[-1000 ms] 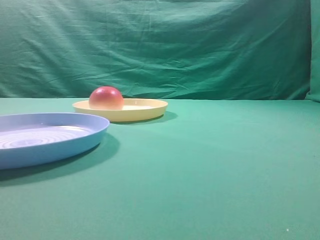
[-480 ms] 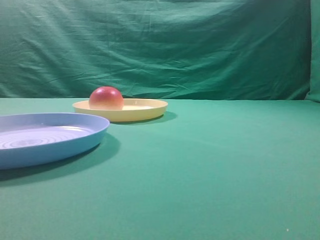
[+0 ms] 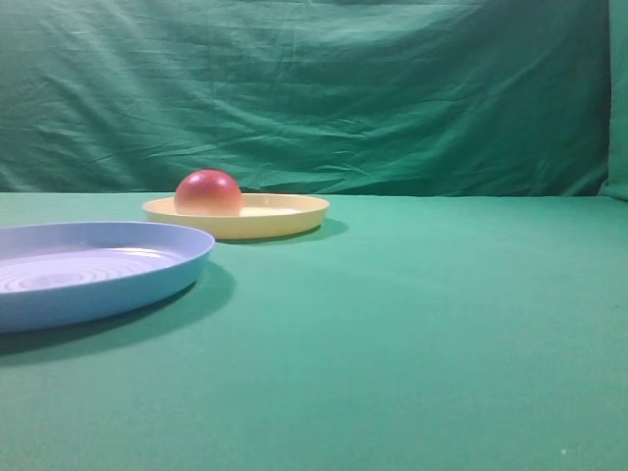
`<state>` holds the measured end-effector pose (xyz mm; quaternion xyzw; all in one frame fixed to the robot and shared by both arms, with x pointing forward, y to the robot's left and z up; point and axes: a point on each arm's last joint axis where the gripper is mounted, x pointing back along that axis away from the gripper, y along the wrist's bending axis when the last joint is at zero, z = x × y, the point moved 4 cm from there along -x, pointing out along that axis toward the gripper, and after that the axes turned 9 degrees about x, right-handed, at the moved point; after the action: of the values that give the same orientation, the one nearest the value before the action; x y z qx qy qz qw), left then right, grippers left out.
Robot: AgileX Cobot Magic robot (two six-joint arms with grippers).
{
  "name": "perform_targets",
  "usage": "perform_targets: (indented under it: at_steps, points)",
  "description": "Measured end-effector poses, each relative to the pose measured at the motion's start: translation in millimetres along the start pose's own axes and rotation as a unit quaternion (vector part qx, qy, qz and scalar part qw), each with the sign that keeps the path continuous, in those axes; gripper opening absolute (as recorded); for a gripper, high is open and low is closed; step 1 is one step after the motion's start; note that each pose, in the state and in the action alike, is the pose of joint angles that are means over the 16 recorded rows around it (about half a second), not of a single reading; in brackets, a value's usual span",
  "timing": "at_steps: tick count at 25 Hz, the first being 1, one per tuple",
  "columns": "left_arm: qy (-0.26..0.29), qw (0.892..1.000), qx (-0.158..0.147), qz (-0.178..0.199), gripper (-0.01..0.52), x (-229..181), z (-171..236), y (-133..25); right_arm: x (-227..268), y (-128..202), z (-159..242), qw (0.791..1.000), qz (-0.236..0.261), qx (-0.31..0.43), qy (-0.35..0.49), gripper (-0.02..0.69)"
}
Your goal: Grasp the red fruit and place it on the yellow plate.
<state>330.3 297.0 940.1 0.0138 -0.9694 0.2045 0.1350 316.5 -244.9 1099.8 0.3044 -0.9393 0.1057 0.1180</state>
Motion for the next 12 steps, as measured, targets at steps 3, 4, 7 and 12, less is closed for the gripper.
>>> perform_targets:
  at_steps: [3, 4, 7, 12]
  points:
    - [0.000, 1.000, 0.000, 0.000, 0.157, 0, 0, 0.0, 8, 1, 13, 1.000, 0.001, 0.001, 0.001, 0.000]
    - [0.000, 1.000, 0.000, 0.000, 0.157, 0, 0, 0.0, 10, 2, 17, 1.000, 0.001, 0.001, 0.002, 0.000]
    - [0.000, 1.000, 0.000, 0.000, 0.157, 0, 0, 0.0, 11, 2, 28, 1.000, 0.002, 0.002, 0.010, 0.000]
    - [0.000, 1.000, 0.000, 0.000, 0.157, 0, 0, 0.0, 3, 3, 46, 1.000, 0.011, 0.005, 0.025, 0.000]
